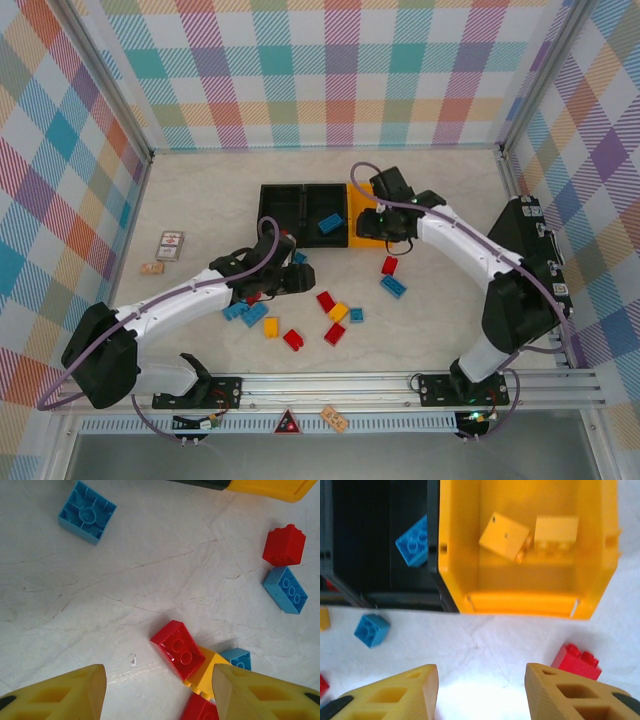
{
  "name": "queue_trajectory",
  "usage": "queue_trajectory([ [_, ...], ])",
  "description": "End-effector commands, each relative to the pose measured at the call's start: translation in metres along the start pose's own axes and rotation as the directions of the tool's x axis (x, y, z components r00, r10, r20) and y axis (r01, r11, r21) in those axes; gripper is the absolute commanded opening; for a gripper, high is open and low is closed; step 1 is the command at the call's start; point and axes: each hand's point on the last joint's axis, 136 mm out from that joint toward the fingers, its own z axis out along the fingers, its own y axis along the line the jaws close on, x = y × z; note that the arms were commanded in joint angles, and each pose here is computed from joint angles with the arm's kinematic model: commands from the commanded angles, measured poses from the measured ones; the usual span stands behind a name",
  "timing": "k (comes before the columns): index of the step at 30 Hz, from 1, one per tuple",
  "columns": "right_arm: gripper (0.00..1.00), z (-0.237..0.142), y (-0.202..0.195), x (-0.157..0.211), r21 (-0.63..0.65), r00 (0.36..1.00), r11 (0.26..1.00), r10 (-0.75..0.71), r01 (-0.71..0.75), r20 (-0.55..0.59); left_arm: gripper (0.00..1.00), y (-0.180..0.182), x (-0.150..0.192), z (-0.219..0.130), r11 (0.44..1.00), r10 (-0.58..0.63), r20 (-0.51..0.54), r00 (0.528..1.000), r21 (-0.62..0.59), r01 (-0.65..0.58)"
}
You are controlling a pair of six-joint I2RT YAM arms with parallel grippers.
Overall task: Sort the legos into containers by color
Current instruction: Pick up the lego from the center of the table.
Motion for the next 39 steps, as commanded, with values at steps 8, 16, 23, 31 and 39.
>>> queue_trajectory([
  [8,0.6,0.002,-0.054,0.067,0.131,0.998,0.991,0.009,0.0,-0.065,0.59,-0.032,0.02,0.005,0.985,0.101,-0.06,0.993,0.146,-0.091],
  [16,0.67,0.033,-0.078,0.099,0.141,0.991,0.99,0.046,-0.029,-0.124,0.59,-0.043,0.031,0.023,0.984,0.132,-0.103,0.986,0.135,-0.118],
  [23,0.65,0.048,-0.068,0.114,0.077,0.981,0.996,0.056,-0.042,-0.186,0.59,-0.04,0.033,0.028,0.987,0.128,-0.109,0.986,0.115,-0.116],
  [31,0.6,0.055,-0.065,0.13,0.127,0.974,0.992,0.032,-0.003,-0.226,0.59,-0.04,0.031,0.035,0.988,0.113,-0.1,0.989,0.114,-0.101],
  [39,0.31,0.055,-0.066,0.131,0.193,0.973,0.981,0.01,0.035,-0.23,0.58,-0.037,0.033,0.037,0.99,0.106,-0.101,0.989,0.104,-0.096],
])
